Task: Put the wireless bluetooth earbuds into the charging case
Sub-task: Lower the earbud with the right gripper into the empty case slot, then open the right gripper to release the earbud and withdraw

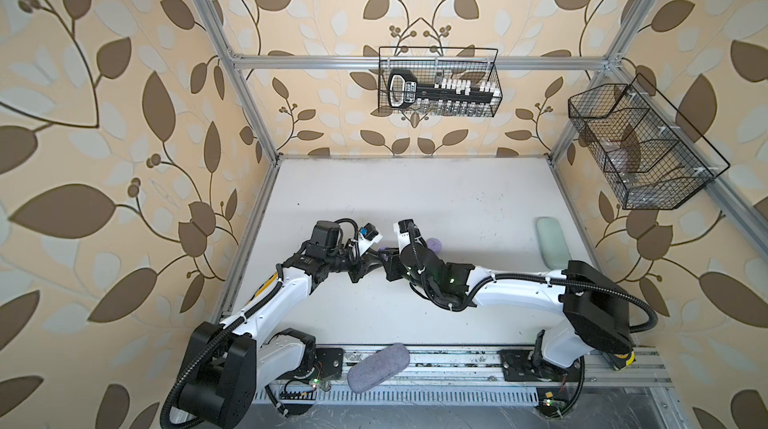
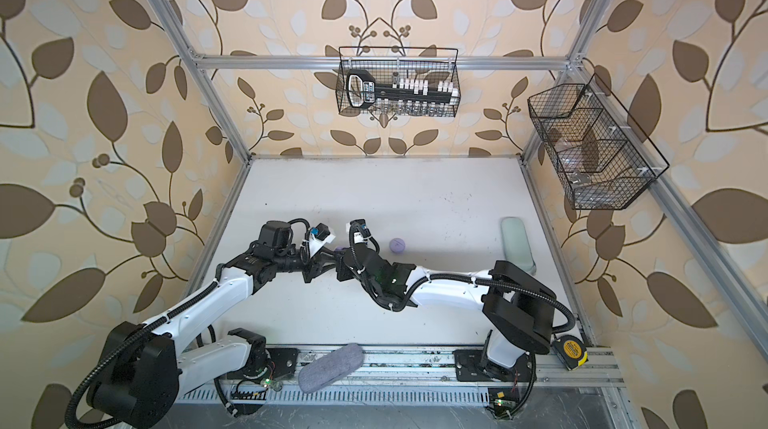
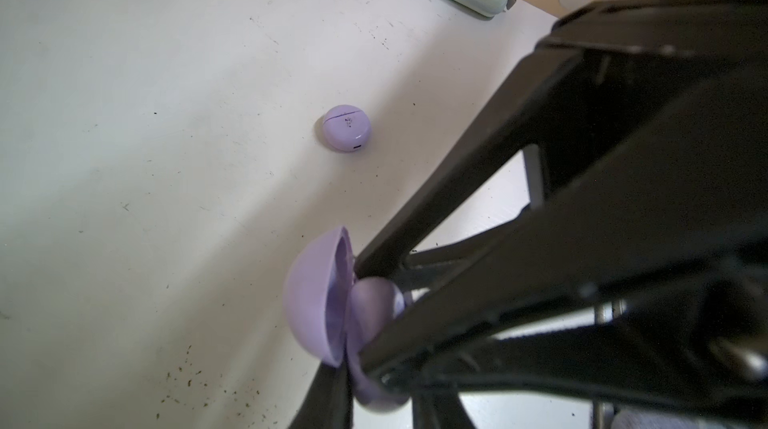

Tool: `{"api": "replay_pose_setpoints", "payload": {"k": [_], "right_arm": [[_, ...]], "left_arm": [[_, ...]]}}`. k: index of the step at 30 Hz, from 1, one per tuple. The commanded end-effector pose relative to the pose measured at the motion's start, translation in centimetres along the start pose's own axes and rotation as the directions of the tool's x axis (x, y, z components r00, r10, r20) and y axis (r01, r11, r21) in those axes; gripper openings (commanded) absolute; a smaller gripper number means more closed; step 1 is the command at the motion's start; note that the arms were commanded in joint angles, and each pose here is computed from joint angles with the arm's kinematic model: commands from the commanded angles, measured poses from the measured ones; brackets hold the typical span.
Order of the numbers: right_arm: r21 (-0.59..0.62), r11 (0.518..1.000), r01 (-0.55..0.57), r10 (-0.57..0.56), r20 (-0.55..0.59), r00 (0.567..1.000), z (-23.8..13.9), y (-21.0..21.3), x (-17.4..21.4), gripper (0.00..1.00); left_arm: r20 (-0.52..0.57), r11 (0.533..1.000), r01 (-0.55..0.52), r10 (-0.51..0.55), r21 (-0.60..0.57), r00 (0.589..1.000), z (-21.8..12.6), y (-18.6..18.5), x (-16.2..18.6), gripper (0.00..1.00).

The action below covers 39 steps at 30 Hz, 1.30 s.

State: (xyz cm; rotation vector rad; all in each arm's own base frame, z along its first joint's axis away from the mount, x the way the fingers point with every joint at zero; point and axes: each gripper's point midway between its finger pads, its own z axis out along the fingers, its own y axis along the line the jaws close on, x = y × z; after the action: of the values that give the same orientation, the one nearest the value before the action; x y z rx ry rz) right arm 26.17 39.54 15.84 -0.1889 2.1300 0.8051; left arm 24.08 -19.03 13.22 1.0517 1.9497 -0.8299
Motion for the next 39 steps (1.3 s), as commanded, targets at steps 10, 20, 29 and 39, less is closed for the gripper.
{"api": "replay_pose_setpoints", "payload": {"k": [10,20,29,39], "right_arm": [[-0.034,0.999,0.009,-0.009,0.001,1.000,-0.3,0.8,-1.4,0.27],[-0.044,0.999,0.019,-0.019,0.004,1.000,-0.5,1.2,-2.0,0.29],[-0.036,0.999,0.016,-0.015,0.023,1.000,-1.2,0.8,-3.0,0.29],[-0.011,1.000,0.006,-0.006,0.036,0.999,-2.0,-0.2,-3.8,0.29]], "left_arm": [[0.046,0.999,-0.045,0.044,0.007,0.998,-0.1,0.0,-2.0,0.09],[0.046,0.999,-0.046,0.046,0.007,0.998,-0.1,0.0,-2.0,0.09],[0.045,0.999,-0.045,0.045,0.005,0.998,-0.1,0.1,-2.0,0.09],[0.044,0.999,-0.045,0.045,0.008,0.998,-0.1,0.0,-2.0,0.09]]}}
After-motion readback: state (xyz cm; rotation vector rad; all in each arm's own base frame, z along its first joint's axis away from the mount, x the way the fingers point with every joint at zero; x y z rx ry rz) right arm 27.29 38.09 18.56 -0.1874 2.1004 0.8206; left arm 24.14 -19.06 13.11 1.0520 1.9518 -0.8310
